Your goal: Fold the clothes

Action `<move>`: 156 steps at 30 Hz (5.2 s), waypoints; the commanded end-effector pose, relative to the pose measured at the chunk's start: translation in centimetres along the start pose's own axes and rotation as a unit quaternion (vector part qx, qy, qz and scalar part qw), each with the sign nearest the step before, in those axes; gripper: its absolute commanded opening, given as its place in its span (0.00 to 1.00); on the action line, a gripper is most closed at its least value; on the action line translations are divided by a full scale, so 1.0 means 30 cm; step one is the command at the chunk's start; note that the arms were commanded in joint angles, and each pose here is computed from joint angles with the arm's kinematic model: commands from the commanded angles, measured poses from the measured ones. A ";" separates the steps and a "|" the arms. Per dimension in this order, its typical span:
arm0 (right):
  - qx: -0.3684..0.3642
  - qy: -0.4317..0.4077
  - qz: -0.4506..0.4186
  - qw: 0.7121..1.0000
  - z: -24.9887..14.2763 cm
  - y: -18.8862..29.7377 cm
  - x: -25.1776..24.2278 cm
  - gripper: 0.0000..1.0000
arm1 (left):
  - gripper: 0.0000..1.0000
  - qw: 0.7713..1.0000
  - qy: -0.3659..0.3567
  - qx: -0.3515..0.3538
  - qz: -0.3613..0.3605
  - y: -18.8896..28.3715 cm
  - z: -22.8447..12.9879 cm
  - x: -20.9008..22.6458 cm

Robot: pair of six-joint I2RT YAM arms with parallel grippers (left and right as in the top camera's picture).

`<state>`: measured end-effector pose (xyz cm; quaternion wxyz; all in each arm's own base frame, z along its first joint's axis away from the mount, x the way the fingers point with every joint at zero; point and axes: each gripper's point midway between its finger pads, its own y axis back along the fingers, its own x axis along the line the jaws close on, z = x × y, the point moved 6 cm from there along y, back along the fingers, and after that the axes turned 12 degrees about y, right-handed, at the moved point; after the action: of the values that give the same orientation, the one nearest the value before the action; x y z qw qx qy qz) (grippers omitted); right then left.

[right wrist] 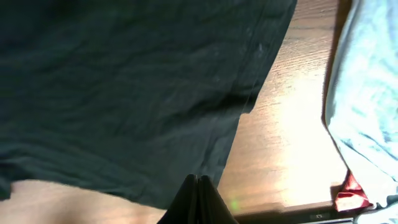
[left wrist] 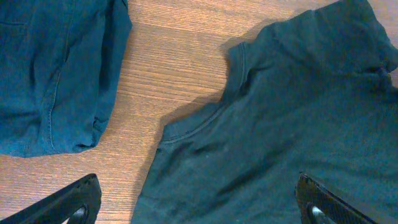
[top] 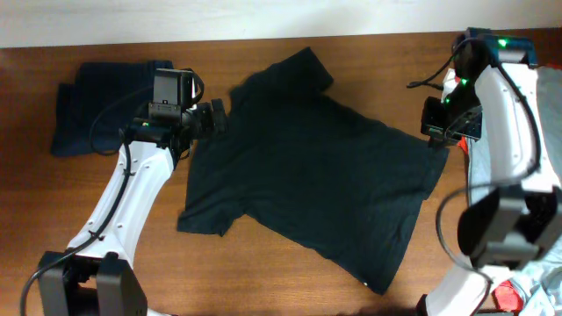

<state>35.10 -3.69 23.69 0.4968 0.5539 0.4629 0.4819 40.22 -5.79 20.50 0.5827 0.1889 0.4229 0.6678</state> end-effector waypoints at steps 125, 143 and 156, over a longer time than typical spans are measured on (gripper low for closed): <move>-0.251 -0.246 -0.062 0.934 -0.317 -0.142 -0.250 0.99 | 0.00 0.979 -0.184 -0.015 -0.083 -0.452 0.117 -0.415; -0.251 -0.246 -0.062 0.934 -0.317 -0.142 -0.250 0.99 | 0.01 0.979 -0.202 0.016 -0.003 -0.691 -0.008 -0.314; -0.251 -0.246 -0.062 0.934 -0.317 -0.142 -0.250 0.99 | 0.01 0.979 -0.201 0.015 0.028 -0.723 -0.015 -0.274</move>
<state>24.58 -9.43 18.82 0.7391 0.4881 0.2283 0.4043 55.05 -15.24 6.45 0.6439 0.3276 0.3058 0.6201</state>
